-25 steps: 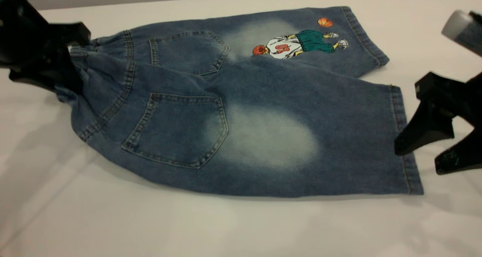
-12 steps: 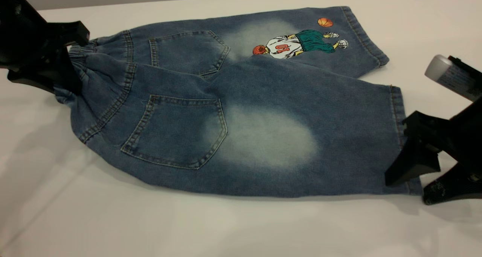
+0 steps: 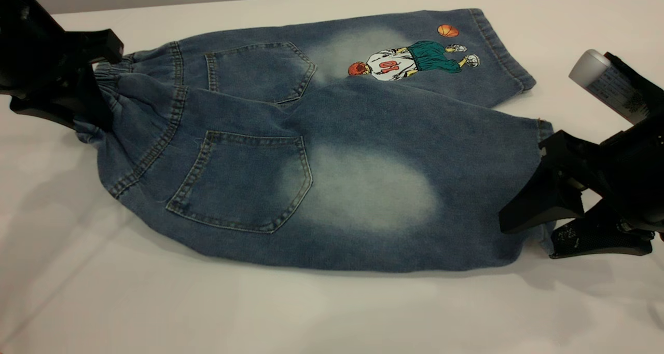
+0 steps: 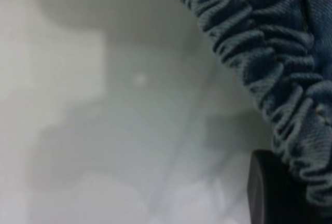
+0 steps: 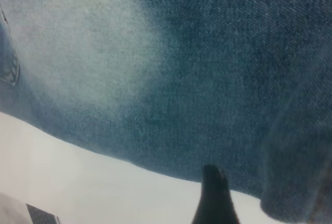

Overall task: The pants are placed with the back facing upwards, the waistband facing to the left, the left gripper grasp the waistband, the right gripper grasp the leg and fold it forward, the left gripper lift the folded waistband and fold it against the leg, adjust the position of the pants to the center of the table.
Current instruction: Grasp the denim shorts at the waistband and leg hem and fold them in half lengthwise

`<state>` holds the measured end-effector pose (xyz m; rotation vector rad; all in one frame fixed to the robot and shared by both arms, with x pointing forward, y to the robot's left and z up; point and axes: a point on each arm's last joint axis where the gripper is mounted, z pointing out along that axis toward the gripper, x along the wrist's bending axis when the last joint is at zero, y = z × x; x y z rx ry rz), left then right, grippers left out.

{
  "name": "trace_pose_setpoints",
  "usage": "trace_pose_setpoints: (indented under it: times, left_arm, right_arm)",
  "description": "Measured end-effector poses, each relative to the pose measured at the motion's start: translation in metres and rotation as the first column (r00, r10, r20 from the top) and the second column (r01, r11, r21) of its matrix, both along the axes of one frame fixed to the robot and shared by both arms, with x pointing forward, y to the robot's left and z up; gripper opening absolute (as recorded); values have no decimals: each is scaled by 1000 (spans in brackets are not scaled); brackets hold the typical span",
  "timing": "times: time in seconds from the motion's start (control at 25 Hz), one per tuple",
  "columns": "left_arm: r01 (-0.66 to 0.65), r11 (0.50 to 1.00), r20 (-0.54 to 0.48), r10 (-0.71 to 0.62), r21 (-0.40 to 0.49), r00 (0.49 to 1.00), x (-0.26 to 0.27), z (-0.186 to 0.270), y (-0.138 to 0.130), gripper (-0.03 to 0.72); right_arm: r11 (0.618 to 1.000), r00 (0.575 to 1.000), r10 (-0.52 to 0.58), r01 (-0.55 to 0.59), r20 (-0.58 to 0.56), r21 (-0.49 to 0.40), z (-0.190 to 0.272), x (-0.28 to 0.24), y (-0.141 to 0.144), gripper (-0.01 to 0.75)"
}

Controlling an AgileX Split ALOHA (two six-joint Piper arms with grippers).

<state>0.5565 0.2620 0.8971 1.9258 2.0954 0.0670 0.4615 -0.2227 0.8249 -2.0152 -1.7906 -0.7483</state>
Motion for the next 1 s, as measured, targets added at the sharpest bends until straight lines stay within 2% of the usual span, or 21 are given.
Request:
trace_pose_setpoints:
  times: [0.6,0.72,0.84,0.92,1.0]
  left_arm:
    - [4,1000,-13,-5,-1,1000,-1,0,0,141]
    - [5,1000,-14,-5,-2,1000,-1,0,0,141]
    - [5,1000,-16,-5,-2,1000,-2,0,0,141]
    - [7,1000,-21,-7,-2,1000,-2,0,0,141]
    - [15,1000,-33,-15,0,999,-3,-1,0,141]
  right_arm:
    - [1000,1000,-11,11,10,22,-10,25,4,419]
    - [1000,1000,-12,12,7,24,-10,25,4,326]
    - [999,999,-32,32,-14,28,-10,24,4,140]
    - [1000,1000,-5,5,-22,24,-10,22,5,49]
    - [1000,1000,17,-16,-24,18,-11,21,4,27]
